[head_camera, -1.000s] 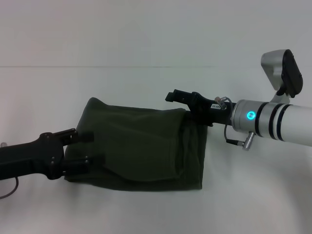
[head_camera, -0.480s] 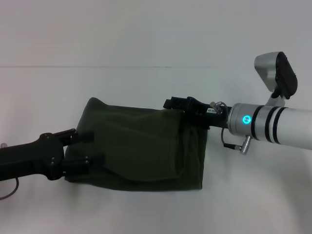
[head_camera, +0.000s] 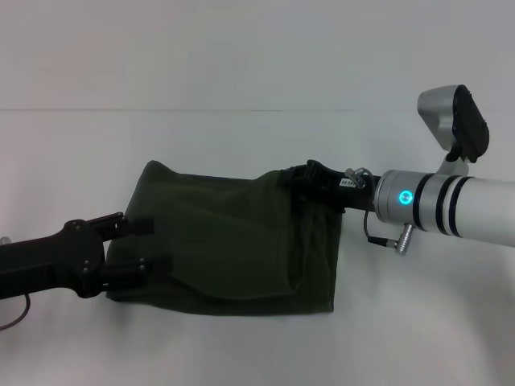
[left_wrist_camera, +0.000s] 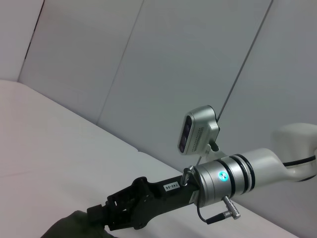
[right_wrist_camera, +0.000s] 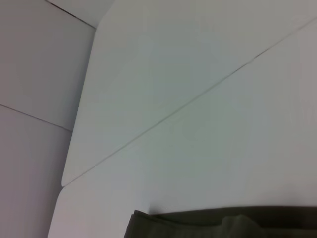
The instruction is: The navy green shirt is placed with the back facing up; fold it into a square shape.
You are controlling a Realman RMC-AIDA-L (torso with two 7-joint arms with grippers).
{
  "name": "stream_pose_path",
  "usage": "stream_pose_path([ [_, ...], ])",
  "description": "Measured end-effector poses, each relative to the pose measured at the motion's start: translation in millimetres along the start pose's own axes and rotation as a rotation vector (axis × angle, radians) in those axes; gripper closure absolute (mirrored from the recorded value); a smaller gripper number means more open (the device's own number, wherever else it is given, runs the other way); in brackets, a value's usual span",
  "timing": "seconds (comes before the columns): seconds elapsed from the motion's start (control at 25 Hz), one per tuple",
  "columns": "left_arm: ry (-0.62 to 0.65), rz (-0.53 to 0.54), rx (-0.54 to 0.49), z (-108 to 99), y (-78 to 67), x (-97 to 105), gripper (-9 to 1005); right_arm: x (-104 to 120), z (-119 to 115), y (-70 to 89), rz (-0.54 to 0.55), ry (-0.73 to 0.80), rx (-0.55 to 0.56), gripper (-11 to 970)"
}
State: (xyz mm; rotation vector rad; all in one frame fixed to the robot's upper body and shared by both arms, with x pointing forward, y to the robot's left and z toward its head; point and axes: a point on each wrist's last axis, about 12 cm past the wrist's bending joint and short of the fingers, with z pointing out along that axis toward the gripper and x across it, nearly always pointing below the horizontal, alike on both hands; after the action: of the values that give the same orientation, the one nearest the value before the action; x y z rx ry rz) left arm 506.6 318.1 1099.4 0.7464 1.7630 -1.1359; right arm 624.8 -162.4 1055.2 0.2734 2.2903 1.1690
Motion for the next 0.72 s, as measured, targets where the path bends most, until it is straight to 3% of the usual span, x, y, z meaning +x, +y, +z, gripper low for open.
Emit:
stream_pose_path([
  [0.44,-0.003,0.005,-0.005,-1,-0.6,2,120,0,-2,2.7,0.008,0.007,-0.034,862],
  [0.72,-0.013,0.002,0.004,-2,-2.5,3,120,-6,-14,1.1,0.047,-0.046,-0.124,943],
])
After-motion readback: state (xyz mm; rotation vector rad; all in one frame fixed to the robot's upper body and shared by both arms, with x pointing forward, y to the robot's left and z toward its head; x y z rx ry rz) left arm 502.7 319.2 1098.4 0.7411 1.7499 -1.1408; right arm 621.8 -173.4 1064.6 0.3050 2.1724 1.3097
